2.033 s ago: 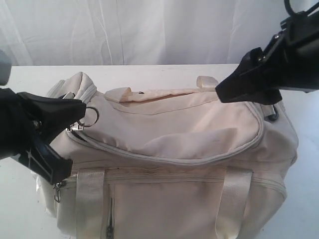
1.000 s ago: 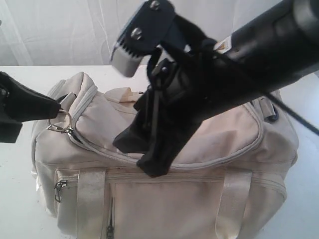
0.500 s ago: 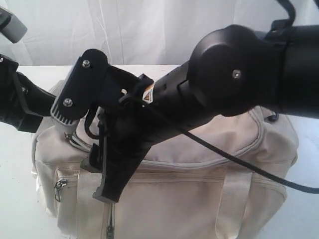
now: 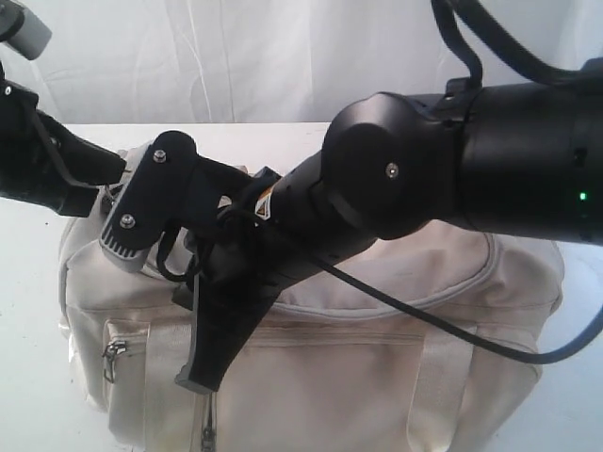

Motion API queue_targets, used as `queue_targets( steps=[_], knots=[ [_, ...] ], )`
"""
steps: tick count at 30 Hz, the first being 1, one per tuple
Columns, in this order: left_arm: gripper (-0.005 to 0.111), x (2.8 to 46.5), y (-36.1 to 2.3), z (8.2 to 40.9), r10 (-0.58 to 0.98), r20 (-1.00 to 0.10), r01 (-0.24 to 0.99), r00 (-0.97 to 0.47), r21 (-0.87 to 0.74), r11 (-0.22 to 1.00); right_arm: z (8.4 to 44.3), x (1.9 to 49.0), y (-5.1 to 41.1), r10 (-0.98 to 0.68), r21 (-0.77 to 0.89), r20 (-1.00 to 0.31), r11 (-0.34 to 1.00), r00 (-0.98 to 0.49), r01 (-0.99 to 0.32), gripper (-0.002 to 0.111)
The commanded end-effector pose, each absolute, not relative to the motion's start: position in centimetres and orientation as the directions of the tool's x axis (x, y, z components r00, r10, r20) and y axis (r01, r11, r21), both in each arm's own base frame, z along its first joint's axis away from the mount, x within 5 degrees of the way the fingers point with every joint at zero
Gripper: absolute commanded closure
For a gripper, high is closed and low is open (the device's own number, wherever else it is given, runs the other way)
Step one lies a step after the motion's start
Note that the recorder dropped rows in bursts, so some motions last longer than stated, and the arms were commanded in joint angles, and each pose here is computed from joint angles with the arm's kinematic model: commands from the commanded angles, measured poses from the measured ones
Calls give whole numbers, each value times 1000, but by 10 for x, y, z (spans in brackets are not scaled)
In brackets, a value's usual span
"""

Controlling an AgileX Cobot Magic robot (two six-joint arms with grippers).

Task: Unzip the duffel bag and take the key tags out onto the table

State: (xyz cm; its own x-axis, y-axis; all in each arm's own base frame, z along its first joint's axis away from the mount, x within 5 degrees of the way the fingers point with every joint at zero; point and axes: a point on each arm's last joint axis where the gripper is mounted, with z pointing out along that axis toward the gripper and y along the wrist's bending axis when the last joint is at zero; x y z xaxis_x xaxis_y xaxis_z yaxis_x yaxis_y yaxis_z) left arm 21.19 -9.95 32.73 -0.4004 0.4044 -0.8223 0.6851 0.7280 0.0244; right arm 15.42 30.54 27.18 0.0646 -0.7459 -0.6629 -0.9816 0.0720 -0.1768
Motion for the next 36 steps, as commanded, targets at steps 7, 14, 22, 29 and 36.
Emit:
queue_targets(
  steps=[7, 14, 22, 29, 36],
  knots=[
    [107, 264, -119, 338, 413, -808, 711, -421, -11, 703, 267, 146, 302, -788, -89, -616, 66, 3, -994, 108],
    [107, 303, -131, 338, 477, -760, 740, -442, -8, 673, 266, 145, 301, -795, -79, -607, 63, -2, -995, 108],
    [107, 339, -137, 336, 484, -766, 713, -424, 47, 700, 265, 144, 300, -802, -59, -597, 70, -21, -996, 108],
    [107, 375, -144, 324, 492, -765, 687, -415, 91, 721, 265, 144, 300, -803, -50, -595, 79, -34, -996, 108],
    [106, 402, -137, 298, 478, -742, 571, -469, 158, 805, 265, 143, 299, -809, -43, -587, 74, -35, -996, 108]
  ],
)
